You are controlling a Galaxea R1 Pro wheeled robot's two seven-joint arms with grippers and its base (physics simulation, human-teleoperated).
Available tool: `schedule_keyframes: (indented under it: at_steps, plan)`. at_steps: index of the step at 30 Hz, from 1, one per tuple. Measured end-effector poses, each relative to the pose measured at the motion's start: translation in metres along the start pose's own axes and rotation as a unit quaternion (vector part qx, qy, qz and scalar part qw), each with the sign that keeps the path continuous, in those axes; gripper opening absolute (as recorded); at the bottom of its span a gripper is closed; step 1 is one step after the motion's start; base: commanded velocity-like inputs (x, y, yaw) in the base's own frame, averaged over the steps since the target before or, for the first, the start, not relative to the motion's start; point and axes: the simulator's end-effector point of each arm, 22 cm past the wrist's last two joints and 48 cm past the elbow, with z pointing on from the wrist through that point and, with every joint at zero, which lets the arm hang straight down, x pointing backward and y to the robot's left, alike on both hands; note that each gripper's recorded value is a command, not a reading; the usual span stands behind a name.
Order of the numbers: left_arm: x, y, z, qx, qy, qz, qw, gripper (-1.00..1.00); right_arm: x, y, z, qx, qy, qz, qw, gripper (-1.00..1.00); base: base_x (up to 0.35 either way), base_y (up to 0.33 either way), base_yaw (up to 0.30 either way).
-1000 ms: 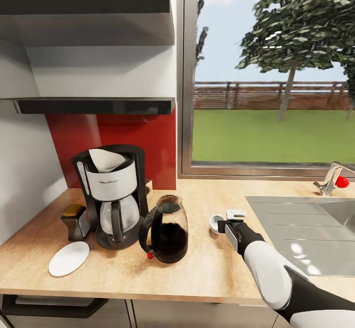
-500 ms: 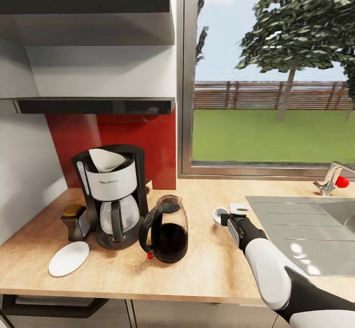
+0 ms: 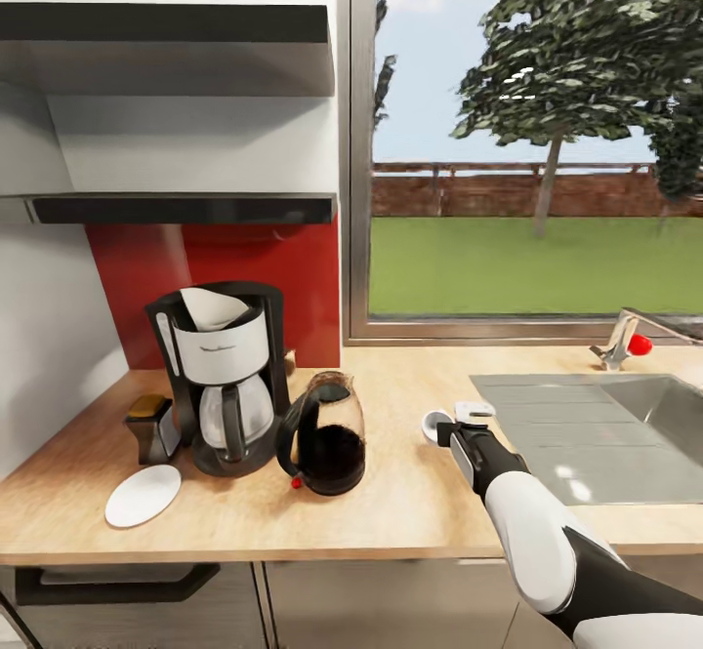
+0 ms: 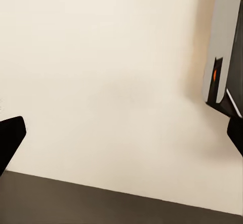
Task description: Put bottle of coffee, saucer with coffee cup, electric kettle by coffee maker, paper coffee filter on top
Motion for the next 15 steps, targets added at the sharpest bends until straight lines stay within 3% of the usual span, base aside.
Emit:
schedule_keyframes:
  at_steps: [15]
  plan:
    - [-0.0067, 0.0003, 0.0004, -0.001, -0.007, -0.002, 1.0, 1.0, -0.0069, 0.0001, -0.0053, -0.001, -0.007, 0.0, 1.0, -1.0, -0.268, 0.229, -0.229]
